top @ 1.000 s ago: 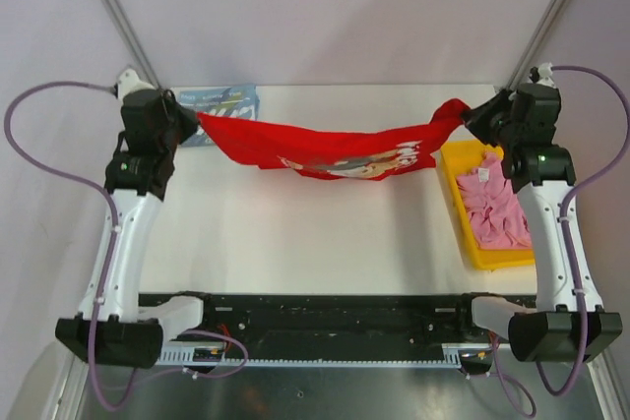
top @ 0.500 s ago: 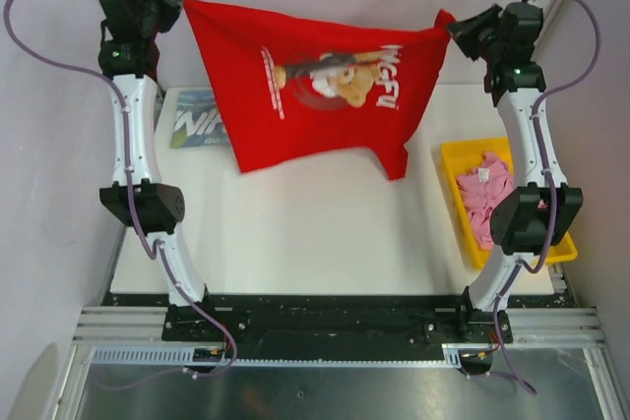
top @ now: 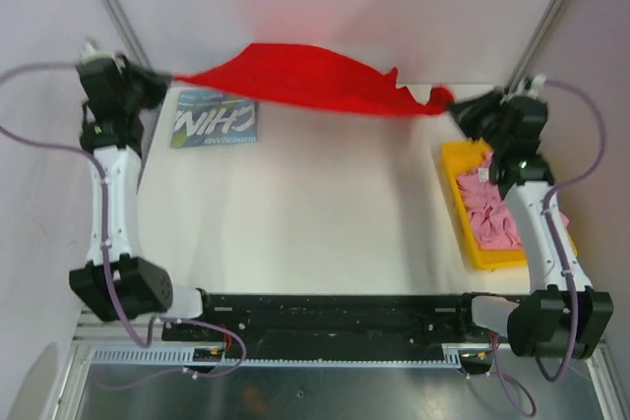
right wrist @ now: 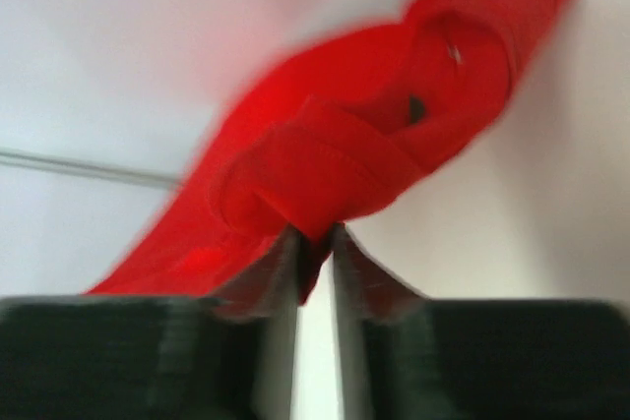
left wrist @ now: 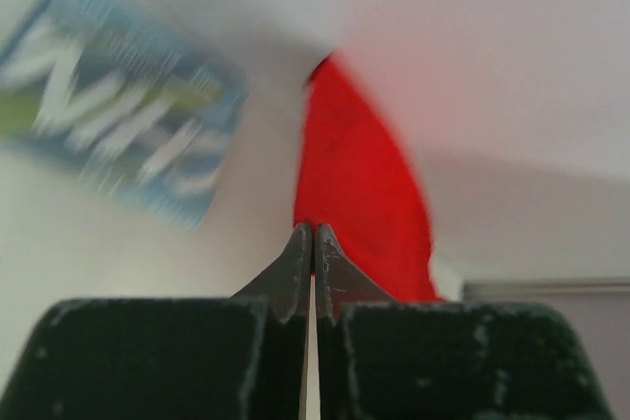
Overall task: Fold and stack the t-shirts
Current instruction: Flatten out the tshirt
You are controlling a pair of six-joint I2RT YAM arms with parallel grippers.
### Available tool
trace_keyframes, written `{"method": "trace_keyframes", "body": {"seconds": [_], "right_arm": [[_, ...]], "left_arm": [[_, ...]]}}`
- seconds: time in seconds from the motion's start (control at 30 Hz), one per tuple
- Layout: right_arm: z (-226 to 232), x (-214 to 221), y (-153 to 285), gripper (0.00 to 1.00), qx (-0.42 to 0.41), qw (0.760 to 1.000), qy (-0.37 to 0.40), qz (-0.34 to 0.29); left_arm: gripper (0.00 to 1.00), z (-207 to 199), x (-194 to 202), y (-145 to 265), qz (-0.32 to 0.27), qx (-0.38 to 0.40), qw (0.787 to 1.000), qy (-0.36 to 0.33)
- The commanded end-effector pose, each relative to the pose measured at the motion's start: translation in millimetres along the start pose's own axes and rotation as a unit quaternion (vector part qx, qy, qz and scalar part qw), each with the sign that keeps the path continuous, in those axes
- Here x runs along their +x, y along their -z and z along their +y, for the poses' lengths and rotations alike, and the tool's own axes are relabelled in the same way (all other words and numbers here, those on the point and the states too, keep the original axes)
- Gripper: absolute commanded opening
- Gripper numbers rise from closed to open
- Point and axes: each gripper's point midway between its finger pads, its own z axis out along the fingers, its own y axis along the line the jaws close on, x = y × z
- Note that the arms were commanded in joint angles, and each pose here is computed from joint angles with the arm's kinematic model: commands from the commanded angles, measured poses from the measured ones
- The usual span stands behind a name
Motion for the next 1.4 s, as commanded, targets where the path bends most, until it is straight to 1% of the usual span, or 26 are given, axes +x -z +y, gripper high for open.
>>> {"method": "trace_keyframes", "body": {"seconds": [0.0, 0.03, 0.07, 0.13, 0.23, 0.3, 0.4, 0.5, 0.6, 0.77, 0.9, 1.0, 1.07, 1.2, 1.37], "right_arm": [[-124.1, 126.6, 35.4, 0.42, 0.146, 0.976, -0.034, 0.155], [-139.0, 148.2, 48.0, 0.53, 0.164, 0.969, -0.029, 0.184], [-153.9, 166.6, 61.3, 0.61, 0.183, 0.961, -0.023, 0.208], [-172.3, 187.5, 83.2, 0.70, 0.214, 0.947, -0.001, 0.238], [-174.6, 192.7, 97.1, 0.74, 0.222, 0.944, 0.033, 0.242], [-173.1, 191.7, 99.2, 0.75, 0.228, 0.943, 0.052, 0.237], [-167.8, 195.9, 89.2, 0.73, 0.224, 0.940, 0.085, 0.241], [-161.6, 200.4, 63.0, 0.68, 0.218, 0.935, 0.137, 0.244], [-163.4, 199.6, 30.0, 0.64, 0.233, 0.924, 0.187, 0.238], [-168.4, 201.0, -18.9, 0.60, 0.243, 0.912, 0.225, 0.242], [-178.7, 205.7, -47.6, 0.58, 0.254, 0.901, 0.249, 0.248], [-188.1, 215.5, -65.5, 0.57, 0.258, 0.891, 0.264, 0.265], [-191.3, 222.4, -72.1, 0.56, 0.256, 0.886, 0.268, 0.277], [-204.8, 235.4, -71.4, 0.54, 0.271, 0.874, 0.276, 0.295], [-217.2, 242.8, -70.9, 0.53, 0.285, 0.862, 0.291, 0.301]], "left_arm": [[0.00, 137.2, 120.5, 16.6, 0.119, -0.146, 0.982, 0.013], [0.00, 162.6, 149.6, 25.5, 0.147, -0.168, 0.974, 0.022], [0.00, 186.9, 176.7, 34.5, 0.172, -0.190, 0.966, 0.030], [0.00, 227.2, 220.5, 51.8, 0.216, -0.229, 0.948, 0.040], [0.00, 261.4, 260.1, 71.7, 0.261, -0.265, 0.927, 0.048], [0.00, 270.7, 269.6, 78.6, 0.270, -0.276, 0.921, 0.048], [0.00, 274.7, 267.4, 79.9, 0.264, -0.283, 0.921, 0.039], [0.00, 276.7, 254.1, 78.4, 0.245, -0.292, 0.924, 0.030], [0.00, 283.0, 233.3, 78.5, 0.221, -0.316, 0.923, 0.022], [0.00, 302.5, 190.1, 83.7, 0.167, -0.372, 0.913, 0.006], [0.00, 309.2, 188.2, 86.4, 0.161, -0.387, 0.908, 0.009], [0.00, 312.3, 189.2, 86.2, 0.164, -0.392, 0.905, 0.008], [0.00, 311.3, 188.8, 84.9, 0.165, -0.390, 0.906, 0.008], [0.00, 308.7, 187.4, 83.0, 0.165, -0.384, 0.908, 0.009], [0.00, 308.9, 191.3, 83.3, 0.172, -0.382, 0.908, 0.011]]}}
